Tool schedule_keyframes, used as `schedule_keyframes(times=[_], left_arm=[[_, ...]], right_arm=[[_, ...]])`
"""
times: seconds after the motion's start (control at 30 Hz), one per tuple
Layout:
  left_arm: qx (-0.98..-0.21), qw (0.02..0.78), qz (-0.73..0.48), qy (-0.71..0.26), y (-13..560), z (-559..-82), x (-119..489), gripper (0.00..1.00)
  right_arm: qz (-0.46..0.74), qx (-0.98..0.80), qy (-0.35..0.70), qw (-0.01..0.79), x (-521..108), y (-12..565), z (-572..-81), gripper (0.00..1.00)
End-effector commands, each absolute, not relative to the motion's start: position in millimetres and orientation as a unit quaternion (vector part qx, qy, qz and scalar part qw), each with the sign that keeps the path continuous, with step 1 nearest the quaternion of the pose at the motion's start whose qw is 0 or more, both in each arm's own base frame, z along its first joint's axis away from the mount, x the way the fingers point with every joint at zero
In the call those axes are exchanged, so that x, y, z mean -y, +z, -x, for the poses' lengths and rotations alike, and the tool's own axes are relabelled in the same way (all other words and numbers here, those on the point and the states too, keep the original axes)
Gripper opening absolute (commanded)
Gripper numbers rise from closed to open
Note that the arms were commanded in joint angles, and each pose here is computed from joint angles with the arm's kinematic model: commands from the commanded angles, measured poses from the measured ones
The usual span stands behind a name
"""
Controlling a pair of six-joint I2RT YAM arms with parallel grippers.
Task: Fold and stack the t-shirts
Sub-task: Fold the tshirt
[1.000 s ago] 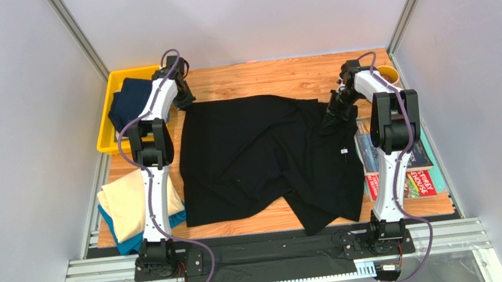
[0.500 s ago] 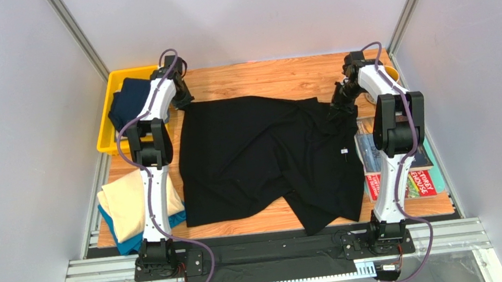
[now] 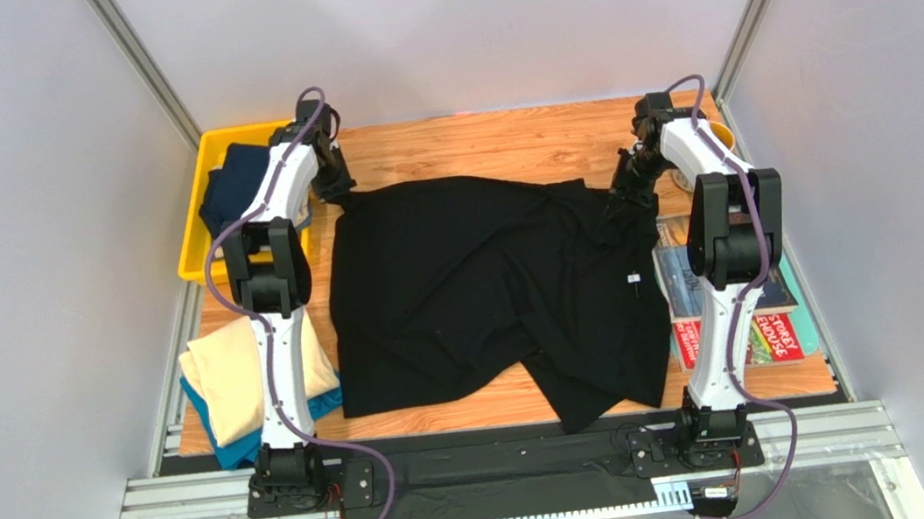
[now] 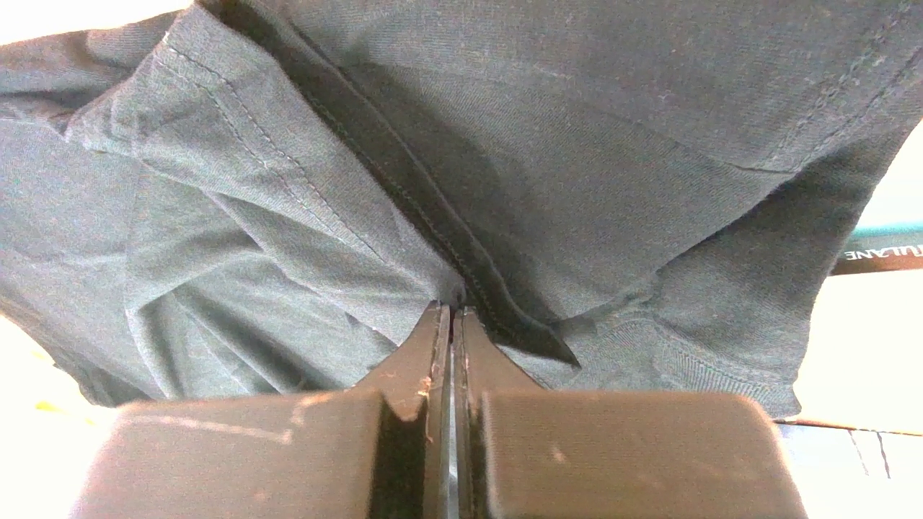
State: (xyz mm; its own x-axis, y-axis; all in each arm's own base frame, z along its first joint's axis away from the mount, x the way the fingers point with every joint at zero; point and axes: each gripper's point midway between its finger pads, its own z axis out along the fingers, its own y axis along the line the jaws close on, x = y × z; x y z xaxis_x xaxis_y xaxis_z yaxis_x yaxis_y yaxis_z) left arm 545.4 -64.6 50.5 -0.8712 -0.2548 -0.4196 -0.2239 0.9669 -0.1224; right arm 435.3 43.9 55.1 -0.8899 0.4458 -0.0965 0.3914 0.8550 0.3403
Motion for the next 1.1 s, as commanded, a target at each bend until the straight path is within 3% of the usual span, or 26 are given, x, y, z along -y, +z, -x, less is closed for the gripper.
schedule_keyframes(times=[0.0, 0.23, 0.73, 0.97, 1.0, 1.07], left_arm=[[-0.964, 0.245, 0.098, -0.044, 85.7, -540.8, 63.0, 0.00], [-0.972, 0.216, 0.089, -0.036, 75.6, -530.8, 62.8, 0.00], [-0.954, 0.268, 0.136, -0.017, 93.6, -559.3, 52.1, 0.00], [-0.957, 0.253, 0.143, -0.008, 71.6, -561.6, 49.7, 0.00], [-0.957, 0.251, 0.145, -0.010, 70.7, -561.5, 50.2, 0.01], [-0.957, 0.251, 0.146, -0.014, 69.1, -562.5, 52.0, 0.22]], right_arm=[[-0.218, -0.954, 0.160, 0.129, -39.6, 85.0, -448.6, 0.00], [-0.220, -0.953, 0.158, 0.137, -35.7, 88.7, -451.0, 0.00], [-0.221, -0.955, 0.154, 0.127, -32.8, 80.7, -444.4, 0.00], [-0.225, -0.954, 0.155, 0.122, -33.4, 78.0, -446.4, 0.00], [-0.224, -0.954, 0.157, 0.123, -33.8, 79.2, -448.2, 0.00], [-0.224, -0.954, 0.158, 0.125, -34.0, 81.2, -448.8, 0.00]])
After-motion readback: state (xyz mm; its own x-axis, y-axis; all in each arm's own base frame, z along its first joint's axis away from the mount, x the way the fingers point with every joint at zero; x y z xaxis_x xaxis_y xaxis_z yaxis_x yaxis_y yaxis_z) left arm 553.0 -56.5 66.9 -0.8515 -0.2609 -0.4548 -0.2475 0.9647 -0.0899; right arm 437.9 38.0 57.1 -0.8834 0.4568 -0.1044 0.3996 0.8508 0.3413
